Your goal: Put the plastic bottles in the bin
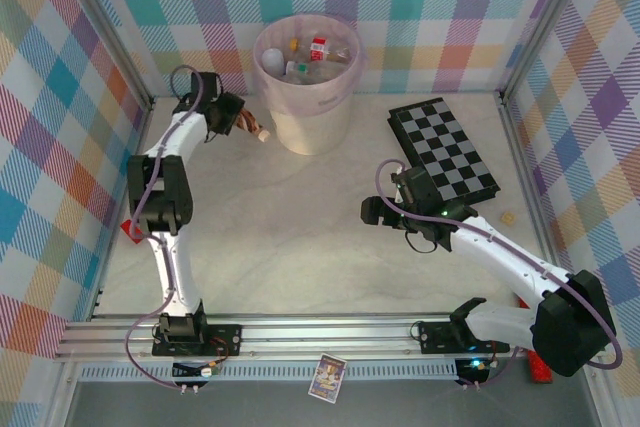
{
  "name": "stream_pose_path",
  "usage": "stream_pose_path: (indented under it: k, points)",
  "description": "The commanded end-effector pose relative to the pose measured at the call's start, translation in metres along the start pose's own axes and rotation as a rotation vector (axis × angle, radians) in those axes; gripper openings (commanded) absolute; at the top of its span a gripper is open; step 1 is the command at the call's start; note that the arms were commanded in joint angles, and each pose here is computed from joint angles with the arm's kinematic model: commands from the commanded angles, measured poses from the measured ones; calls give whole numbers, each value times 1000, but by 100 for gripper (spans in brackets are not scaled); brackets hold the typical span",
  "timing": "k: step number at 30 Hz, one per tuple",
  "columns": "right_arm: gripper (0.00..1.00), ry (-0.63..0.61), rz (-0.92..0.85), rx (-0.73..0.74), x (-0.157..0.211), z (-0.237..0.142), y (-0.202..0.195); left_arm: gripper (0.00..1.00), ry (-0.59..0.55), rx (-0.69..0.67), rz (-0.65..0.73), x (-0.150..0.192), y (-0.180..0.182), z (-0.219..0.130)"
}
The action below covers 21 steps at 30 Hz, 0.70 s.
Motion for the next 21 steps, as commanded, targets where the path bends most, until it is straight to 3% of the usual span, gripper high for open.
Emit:
stream_pose_path:
  k: [1, 9, 14, 21]
  points:
    - [92, -16, 6, -5, -4, -7, 1, 55, -147, 102, 7, -32, -31, -56]
    - [92, -19, -4, 18, -4, -11, -1, 55, -307, 287, 53, -58, -88, -161]
    - [92, -18, -2, 5, -5, -10, 2, 55, -379, 416, 106, -51, -134, -221]
    - [92, -12, -2, -16, -6, -8, 6, 55, -372, 563, 204, -20, -204, -253]
Point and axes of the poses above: each hand's point on the last joint's axis, 136 mm out from that joint toward the fingers, its own z axis out along the fingers, its own y axis along the line the jaws close on, x = y × z, the point moved 4 cm from there along -z, back along the fingers, and after that the axes turned 13 degrees about z, right-handed, at the moved point
